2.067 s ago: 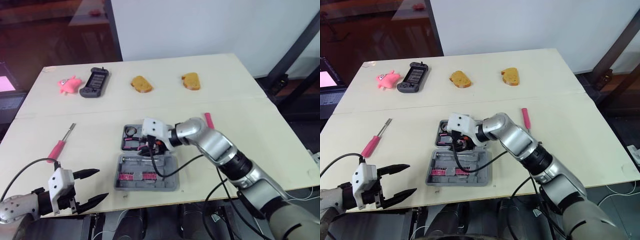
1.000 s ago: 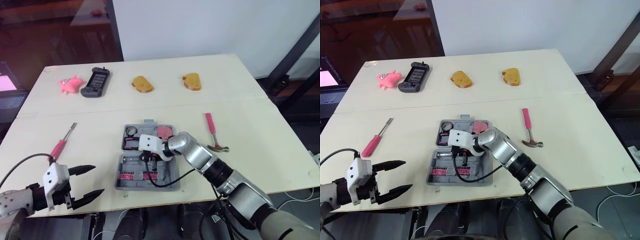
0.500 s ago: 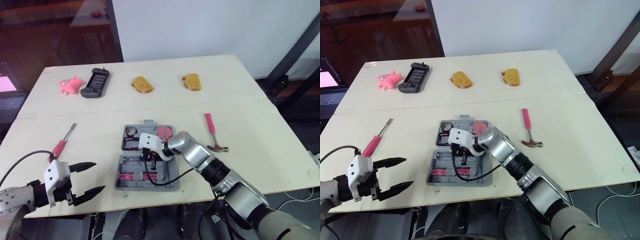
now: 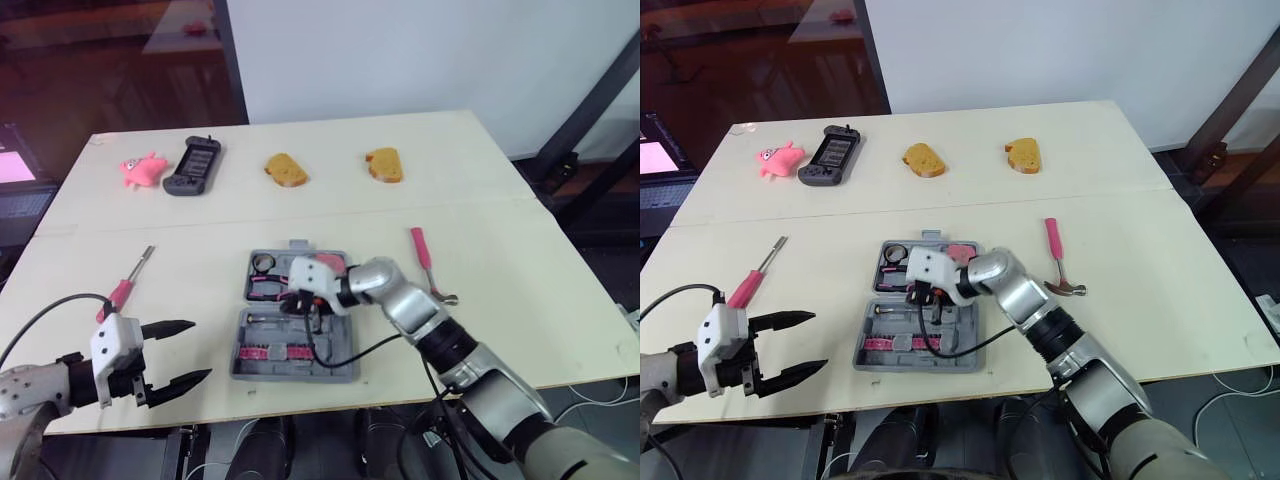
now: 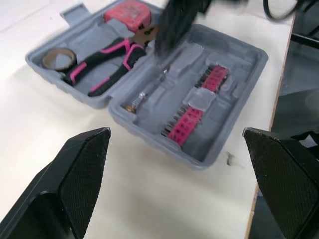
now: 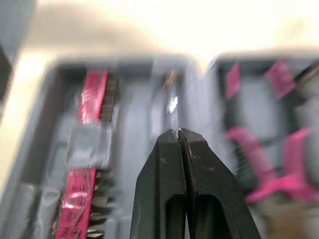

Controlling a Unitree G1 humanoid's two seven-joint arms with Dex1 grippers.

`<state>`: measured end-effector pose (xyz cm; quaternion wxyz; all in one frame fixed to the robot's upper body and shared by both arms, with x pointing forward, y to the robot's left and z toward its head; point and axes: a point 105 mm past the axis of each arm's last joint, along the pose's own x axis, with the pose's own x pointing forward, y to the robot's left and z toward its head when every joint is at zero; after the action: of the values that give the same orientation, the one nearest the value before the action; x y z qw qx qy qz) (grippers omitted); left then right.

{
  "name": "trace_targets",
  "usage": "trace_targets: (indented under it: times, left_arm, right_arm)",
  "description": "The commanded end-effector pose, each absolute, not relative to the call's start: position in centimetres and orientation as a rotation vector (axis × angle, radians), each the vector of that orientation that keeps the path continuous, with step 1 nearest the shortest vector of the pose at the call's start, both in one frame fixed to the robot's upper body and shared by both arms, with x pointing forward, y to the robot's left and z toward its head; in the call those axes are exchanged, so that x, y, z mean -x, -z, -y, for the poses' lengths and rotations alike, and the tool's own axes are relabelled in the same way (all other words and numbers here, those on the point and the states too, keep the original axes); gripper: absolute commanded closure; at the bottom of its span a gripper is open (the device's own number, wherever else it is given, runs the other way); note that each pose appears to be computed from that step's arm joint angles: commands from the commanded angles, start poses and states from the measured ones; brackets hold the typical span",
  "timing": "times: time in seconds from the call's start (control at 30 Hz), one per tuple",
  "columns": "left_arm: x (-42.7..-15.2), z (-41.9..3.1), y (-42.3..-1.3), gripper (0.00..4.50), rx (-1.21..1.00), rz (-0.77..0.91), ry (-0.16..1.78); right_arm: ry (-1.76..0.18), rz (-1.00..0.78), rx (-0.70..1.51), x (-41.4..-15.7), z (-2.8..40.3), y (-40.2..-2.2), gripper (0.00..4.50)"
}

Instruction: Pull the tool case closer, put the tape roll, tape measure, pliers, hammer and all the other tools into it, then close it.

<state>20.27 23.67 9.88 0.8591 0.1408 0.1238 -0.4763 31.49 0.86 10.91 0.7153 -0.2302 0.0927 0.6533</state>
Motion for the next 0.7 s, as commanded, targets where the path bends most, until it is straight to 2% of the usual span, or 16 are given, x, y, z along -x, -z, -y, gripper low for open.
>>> trace_targets:
  times: [0.03, 0.1, 0.2, 0.33, 0.43, 0.47, 0.6, 0.7]
  left_arm:
    - [-20.8, -24.2, -11.0, 0.00, -0.305, -0.237, 1.004]
    - [-21.3, -24.8, -11.7, 0.00, -0.293, -0.221, 0.990]
    - [-22.0, -25.9, -12.2, 0.00, -0.281, -0.217, 0.947]
    - [-22.6, -27.7, -12.3, 0.00, -0.293, -0.223, 0.879]
    - [-22.8, -29.9, -12.9, 0.00, -0.272, -0.201, 0.774]
    - [-22.7, -30.5, -13.0, 0.00, -0.260, -0.194, 0.746]
    - [-21.8, -33.2, -13.3, 0.00, -0.231, -0.172, 0.629]
    - [-21.1, -34.9, -13.5, 0.00, -0.196, -0.145, 0.541]
  right_arm:
    - [-1.470, -0.031, 0.434, -30.7, 0.1, -16.0, 4.41]
    - [-1.420, -0.017, 0.425, -30.7, 2.8, -17.0, 4.41]
    - [-1.328, -0.012, 0.403, -30.8, 6.0, -17.4, 3.66]
    - [-1.159, -0.027, 0.433, -30.9, 11.0, -17.1, 1.66]
    - [-0.958, -0.059, 0.409, -30.6, 16.8, -16.7, 0.18]
    - [-0.912, -0.075, 0.418, -30.2, 18.4, -16.3, 0.04]
    - [-0.733, -0.165, 0.386, -28.3, 24.7, -14.0, 0.04]
    - [-0.651, -0.203, 0.337, -27.3, 27.7, -12.8, 0.04]
